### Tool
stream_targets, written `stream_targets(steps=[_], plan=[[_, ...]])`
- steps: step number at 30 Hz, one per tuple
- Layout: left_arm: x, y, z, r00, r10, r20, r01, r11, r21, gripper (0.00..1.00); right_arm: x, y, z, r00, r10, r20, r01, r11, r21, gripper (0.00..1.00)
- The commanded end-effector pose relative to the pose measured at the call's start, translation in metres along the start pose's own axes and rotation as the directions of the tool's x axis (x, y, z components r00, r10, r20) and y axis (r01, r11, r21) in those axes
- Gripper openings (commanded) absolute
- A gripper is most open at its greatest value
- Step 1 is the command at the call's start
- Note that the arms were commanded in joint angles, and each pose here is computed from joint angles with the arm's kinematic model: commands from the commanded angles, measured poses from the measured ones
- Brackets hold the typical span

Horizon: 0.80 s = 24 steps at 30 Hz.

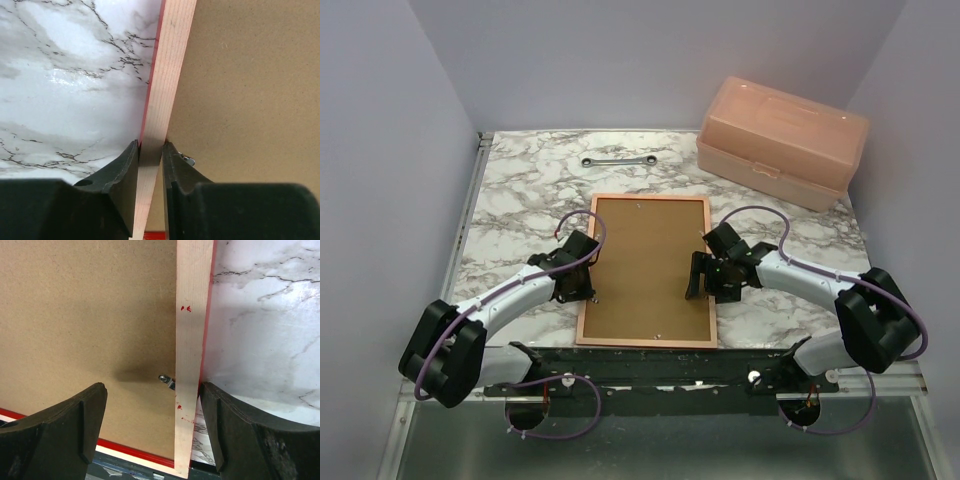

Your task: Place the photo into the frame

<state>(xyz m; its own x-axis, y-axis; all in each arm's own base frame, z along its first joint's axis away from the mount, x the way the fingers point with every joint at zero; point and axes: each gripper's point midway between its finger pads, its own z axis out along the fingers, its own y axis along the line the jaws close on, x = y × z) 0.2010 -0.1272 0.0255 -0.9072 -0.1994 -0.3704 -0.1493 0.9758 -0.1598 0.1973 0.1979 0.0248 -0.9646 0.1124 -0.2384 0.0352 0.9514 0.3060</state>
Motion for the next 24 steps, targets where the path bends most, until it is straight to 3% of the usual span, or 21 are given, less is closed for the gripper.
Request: stream_targets(steps=[1,7,9,12,15,24], plan=[[0.016,0.011,0.005,0.998,0.026,-0.056,-0.029,0.998,-0.058,0.07,0.009,-0.008,0.014,0.999,0.000,-0.043,0.001,1.000,0.020,0.82],[0.013,0.007,0.001,0.999,0.034,-0.041,-0.036,0.999,-0.040,0.04,0.010,-0.009,0.016,0.999,0.001,-0.050,0.000,1.000,0.021,0.82],[0.011,0.004,-0.002,0.999,0.028,-0.033,-0.029,0.999,-0.028,0.15,0.011,-0.009,0.017,0.999,0.001,-0.051,0.000,1.000,0.019,0.83],[0.008,0.000,-0.006,1.000,0.015,-0.020,-0.015,1.000,-0.006,0.41,0.012,-0.009,0.017,0.999,0.000,-0.054,0.001,1.000,0.020,0.82],[0.005,-0.005,-0.009,1.000,-0.002,-0.011,0.003,1.000,0.013,0.55,0.013,-0.010,0.018,0.998,-0.001,-0.057,0.002,1.000,0.019,0.82],[0.015,0.003,0.005,0.998,0.010,-0.059,-0.013,0.999,-0.051,0.59,0.016,-0.012,0.020,0.998,-0.001,-0.065,0.003,1.000,0.018,0.82]])
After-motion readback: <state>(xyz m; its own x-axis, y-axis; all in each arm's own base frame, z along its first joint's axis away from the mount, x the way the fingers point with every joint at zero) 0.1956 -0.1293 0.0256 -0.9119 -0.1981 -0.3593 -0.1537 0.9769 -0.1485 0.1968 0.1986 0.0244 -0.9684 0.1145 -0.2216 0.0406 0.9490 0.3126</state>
